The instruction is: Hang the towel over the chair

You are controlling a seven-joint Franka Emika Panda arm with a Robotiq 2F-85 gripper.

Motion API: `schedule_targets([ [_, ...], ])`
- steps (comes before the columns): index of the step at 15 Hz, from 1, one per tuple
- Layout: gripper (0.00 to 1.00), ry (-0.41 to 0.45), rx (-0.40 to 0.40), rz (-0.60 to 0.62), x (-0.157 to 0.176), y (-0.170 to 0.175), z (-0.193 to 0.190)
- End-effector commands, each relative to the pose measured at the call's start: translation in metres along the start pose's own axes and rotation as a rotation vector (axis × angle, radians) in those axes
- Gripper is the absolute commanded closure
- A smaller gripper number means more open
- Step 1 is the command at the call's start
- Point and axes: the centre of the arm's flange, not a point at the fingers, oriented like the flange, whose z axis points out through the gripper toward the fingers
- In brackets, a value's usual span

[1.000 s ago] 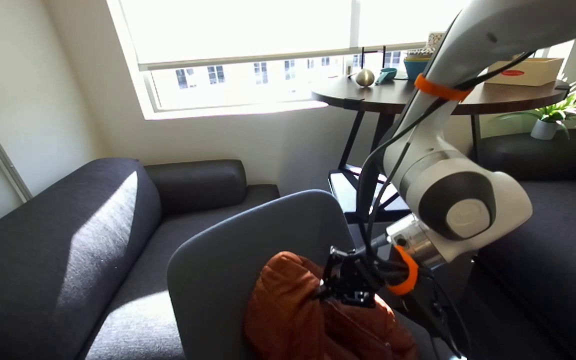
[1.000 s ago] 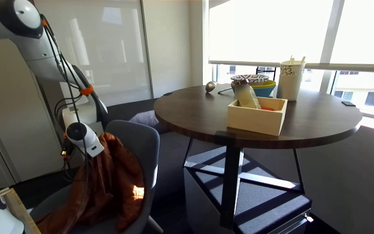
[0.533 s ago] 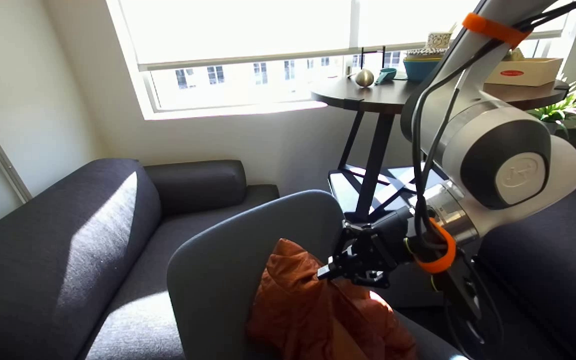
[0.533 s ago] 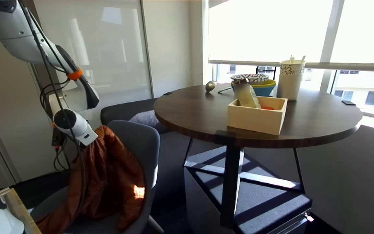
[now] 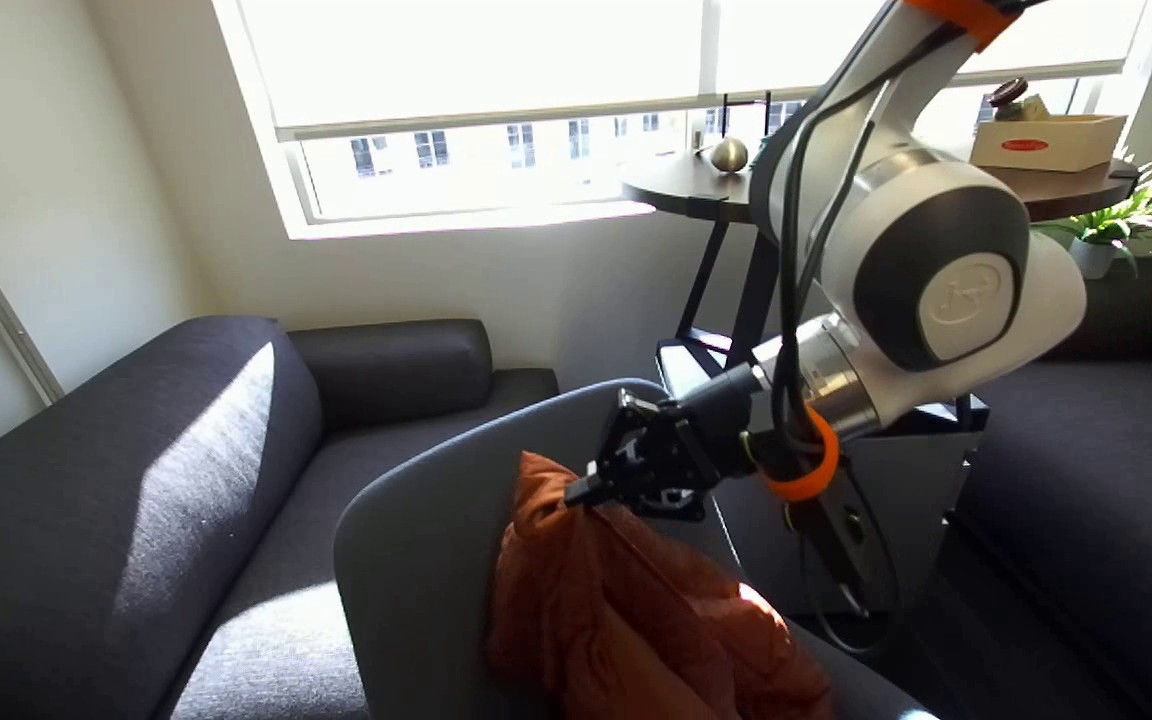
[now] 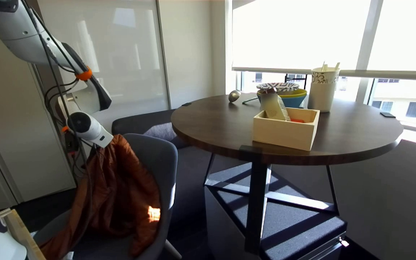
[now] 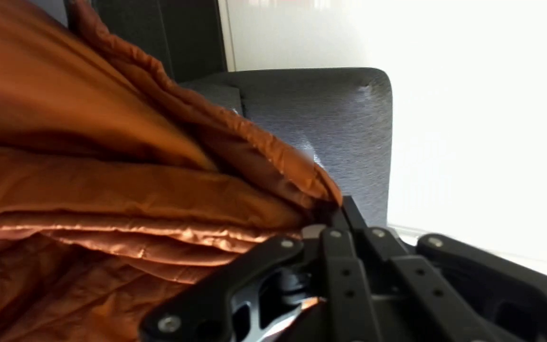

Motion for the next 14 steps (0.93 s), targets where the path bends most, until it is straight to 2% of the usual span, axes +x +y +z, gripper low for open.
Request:
schedule_targets([
  [1,0.99,0.005,0.039,-0.195,0.022,-0.087,0.001],
  [3,0.99,0.036,0.071,-0.291,0.033,-0.133,-0.009],
  [7,0.99,0.152,0.162,-0.438,0.053,-0.231,-0.035],
  [11,0.99,0.253,0.257,-0.594,0.059,-0.330,-0.066],
  [12,0.99,0.246,0.261,-0.650,0.059,-0.330,-0.064],
  [13,0.97,0.235,0.249,-0.559,0.057,-0.303,-0.068],
  [14,0.97,0.242,0.263,-0.591,0.057,-0.316,-0.071],
])
